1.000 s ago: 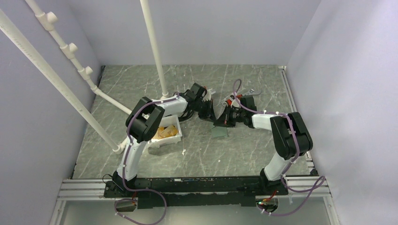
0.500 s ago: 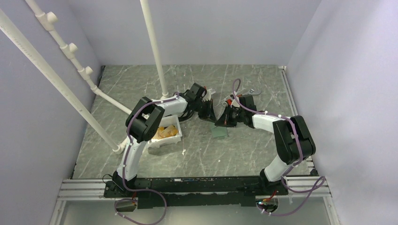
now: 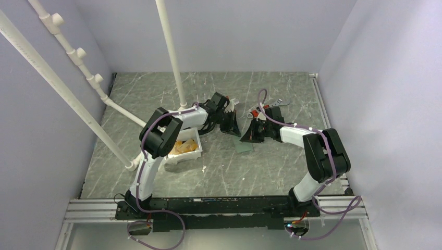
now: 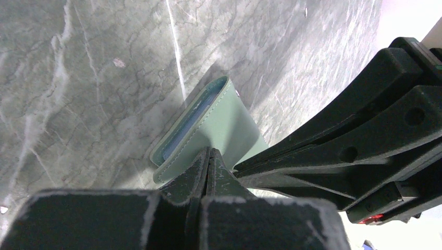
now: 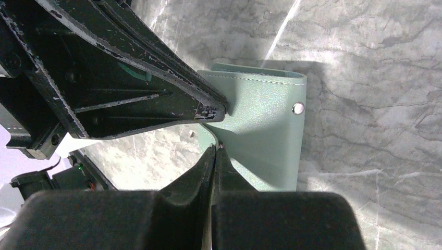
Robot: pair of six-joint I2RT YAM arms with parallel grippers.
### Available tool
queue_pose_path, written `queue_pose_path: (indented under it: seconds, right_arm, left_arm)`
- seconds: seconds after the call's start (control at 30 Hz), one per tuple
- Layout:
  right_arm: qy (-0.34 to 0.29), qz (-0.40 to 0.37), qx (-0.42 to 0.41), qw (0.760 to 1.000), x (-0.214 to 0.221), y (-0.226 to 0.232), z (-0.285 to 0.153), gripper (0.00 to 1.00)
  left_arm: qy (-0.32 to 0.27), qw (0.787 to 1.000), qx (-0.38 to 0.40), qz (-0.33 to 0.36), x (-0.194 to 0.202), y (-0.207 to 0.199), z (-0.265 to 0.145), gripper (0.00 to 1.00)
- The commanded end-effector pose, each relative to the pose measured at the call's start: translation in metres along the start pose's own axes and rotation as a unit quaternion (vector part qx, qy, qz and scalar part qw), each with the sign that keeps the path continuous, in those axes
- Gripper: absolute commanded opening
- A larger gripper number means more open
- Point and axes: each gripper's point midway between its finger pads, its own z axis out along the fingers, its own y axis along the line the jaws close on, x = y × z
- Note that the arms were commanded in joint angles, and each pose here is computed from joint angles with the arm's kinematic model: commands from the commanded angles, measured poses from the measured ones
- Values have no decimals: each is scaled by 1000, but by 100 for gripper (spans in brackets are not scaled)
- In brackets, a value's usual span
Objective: Put the credit cards into the card holder
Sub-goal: Close the card holder at the center of the board.
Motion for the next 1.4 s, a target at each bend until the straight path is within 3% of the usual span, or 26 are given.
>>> queue_pose_path:
  seconds: [0.0, 0.6, 0.93, 1.13, 1.37]
  right_arm:
    - [-8, -16, 13, 1000, -8, 1, -2, 0]
    - [29, 14, 70, 997, 13, -32, 13, 0]
    - [30, 70, 165, 983, 29, -76, 9, 0]
    - [28, 138, 158, 977, 44, -101, 3, 0]
    - [18, 134, 159, 978, 40, -104, 2, 0]
  left_arm:
    - [0, 999, -36, 3, 3, 15, -10, 0]
    - [-2, 999, -33, 6, 2, 12, -13, 0]
    - [-2, 999, -35, 8, 3, 12, -16, 0]
    - [1, 999, -33, 7, 6, 14, -15, 0]
    - [-2, 1000, 8, 24, 0, -9, -23, 3]
